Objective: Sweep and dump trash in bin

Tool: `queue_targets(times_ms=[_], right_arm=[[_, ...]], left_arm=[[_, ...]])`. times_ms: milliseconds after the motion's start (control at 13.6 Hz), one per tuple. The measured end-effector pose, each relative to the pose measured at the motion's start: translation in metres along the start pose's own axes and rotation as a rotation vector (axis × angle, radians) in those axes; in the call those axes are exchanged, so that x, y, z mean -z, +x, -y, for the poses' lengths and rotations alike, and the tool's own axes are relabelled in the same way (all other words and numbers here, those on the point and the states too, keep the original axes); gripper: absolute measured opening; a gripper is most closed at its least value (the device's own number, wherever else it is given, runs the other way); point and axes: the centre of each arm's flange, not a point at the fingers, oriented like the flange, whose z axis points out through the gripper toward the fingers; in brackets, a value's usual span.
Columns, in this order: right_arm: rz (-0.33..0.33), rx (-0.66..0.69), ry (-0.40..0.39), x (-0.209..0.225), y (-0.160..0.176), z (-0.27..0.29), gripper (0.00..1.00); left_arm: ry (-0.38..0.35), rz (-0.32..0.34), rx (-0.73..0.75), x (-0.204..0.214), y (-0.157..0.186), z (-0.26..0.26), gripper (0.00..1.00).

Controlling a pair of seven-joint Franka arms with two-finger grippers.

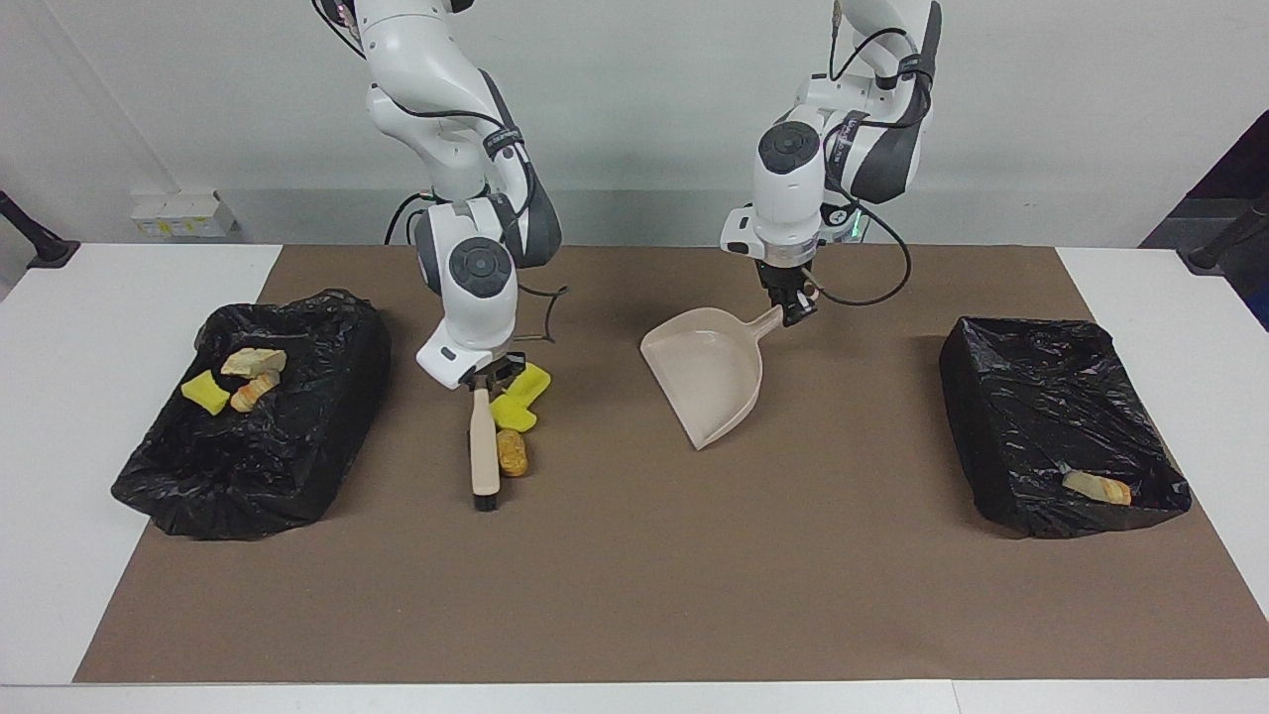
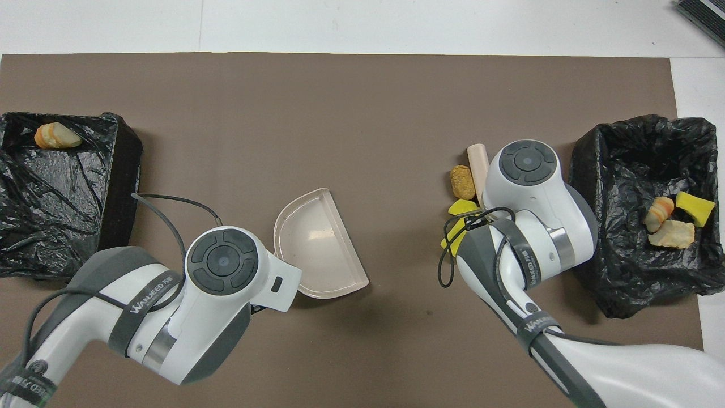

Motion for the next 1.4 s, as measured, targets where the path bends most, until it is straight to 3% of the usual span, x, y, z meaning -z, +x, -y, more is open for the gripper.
queue_targets(times_ms=[221, 589, 1031, 1399], right_arm=[[0.005, 0.040, 0.050, 0.004, -0.007, 0.034, 0.26], [0.045, 0.114, 0.224, 0.014, -0.029, 0.106, 0.26], [0.108, 0.103, 0.535, 0.034, -0.046, 0.159, 0.26], [0.080, 0.095, 0.592, 0.070, -0.044, 0.139, 0.26]], left_arm=[[0.001, -0.002, 0.001, 0.000, 0.000, 0.000, 0.32], [0.000, -0.004, 0.015, -0.002, 0.000, 0.000, 0.32], [-0.009, -0.015, 0.034, -0.004, 0.001, -0.001, 0.32], [-0.021, -0.027, 0.062, -0.004, 0.001, -0.002, 0.32]])
